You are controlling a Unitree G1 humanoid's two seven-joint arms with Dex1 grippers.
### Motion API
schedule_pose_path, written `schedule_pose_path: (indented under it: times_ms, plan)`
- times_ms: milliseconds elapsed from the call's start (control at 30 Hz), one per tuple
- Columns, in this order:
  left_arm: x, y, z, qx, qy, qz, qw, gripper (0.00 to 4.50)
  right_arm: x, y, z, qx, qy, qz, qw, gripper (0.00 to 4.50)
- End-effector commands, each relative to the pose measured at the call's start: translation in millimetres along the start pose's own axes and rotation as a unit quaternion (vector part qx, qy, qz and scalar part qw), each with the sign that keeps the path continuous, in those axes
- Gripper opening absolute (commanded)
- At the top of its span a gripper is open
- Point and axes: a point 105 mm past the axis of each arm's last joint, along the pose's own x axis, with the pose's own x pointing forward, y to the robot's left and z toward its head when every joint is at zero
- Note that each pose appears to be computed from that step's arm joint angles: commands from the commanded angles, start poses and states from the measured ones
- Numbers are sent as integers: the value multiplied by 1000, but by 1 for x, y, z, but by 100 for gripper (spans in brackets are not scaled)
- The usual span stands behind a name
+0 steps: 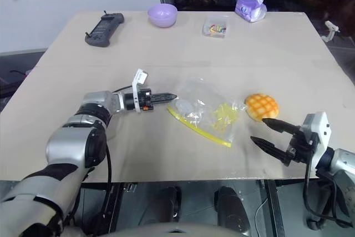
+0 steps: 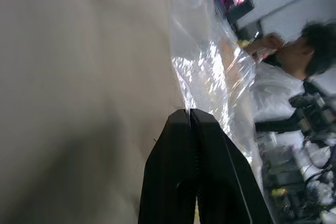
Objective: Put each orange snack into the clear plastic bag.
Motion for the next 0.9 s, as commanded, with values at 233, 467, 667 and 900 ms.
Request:
schedule_pose_path:
  times_ms: [233,467,667,900]
  plan:
    - [-44,4,29,-93,-205,34,974,3,35,8,2,-56,-3,8,998,329]
    - [-53,-29,-13,-106,-233,65,964,3,63,11,-4,-81,-8,37,996,329]
    - [-60,-30,-6,-26,-230,117,966,54,67,9,-10,-92,0,48,995,329]
    - [-55,-12,27,-1,-211,132,969,344,57,5,-8,-102,-7,25,994,329]
